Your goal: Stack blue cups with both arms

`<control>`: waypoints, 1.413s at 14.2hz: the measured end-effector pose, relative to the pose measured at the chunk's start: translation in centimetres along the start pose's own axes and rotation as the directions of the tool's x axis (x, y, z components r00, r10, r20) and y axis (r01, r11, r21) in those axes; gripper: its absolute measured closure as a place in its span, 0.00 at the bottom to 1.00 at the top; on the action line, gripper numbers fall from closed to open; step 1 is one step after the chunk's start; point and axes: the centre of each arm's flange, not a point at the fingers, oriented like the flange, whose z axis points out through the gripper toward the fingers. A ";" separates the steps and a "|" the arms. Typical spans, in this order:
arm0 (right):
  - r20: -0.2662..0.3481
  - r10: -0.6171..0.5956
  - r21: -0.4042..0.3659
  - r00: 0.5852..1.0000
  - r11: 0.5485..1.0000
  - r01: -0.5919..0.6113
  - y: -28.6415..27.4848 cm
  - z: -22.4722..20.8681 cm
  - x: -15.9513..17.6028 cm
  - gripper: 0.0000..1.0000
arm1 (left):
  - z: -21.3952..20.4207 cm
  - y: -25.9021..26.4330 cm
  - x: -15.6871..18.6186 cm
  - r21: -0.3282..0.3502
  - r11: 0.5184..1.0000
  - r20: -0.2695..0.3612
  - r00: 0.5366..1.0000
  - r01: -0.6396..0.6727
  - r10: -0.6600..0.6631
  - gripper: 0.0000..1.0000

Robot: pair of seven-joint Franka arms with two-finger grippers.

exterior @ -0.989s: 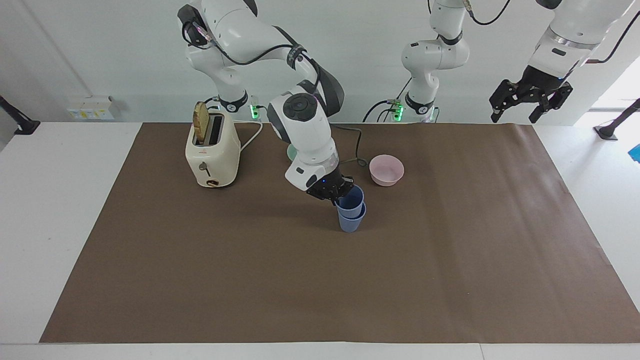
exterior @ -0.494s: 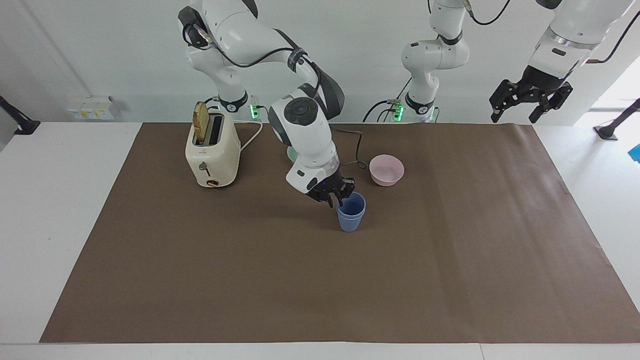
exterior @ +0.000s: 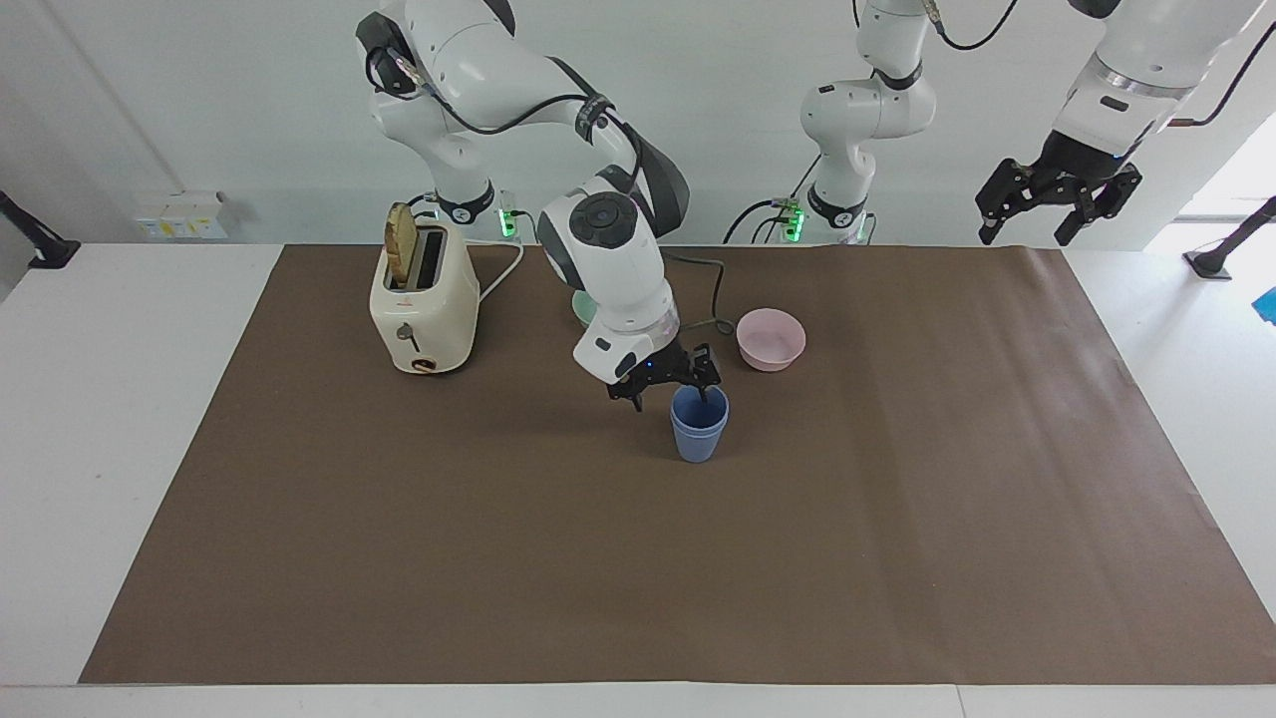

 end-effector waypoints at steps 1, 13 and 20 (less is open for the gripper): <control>-0.002 0.006 -0.004 1.000 1.000 -0.006 0.5 -0.2 0.3 0.00 | 0.0 0.0 0.0 0.000 1.000 0.000 1.000 0.000 0.000 0.00; 0.024 0.073 -0.164 0.997 0.984 -0.068 19.9 -17.6 3.1 0.00 | 0.0 0.0 0.0 0.000 1.000 0.000 1.000 0.000 0.000 0.00; -0.022 0.174 -0.227 0.984 0.958 -0.174 28.4 -25.1 1.5 0.00 | 0.0 0.0 0.0 0.000 1.000 0.000 1.000 0.000 0.000 0.00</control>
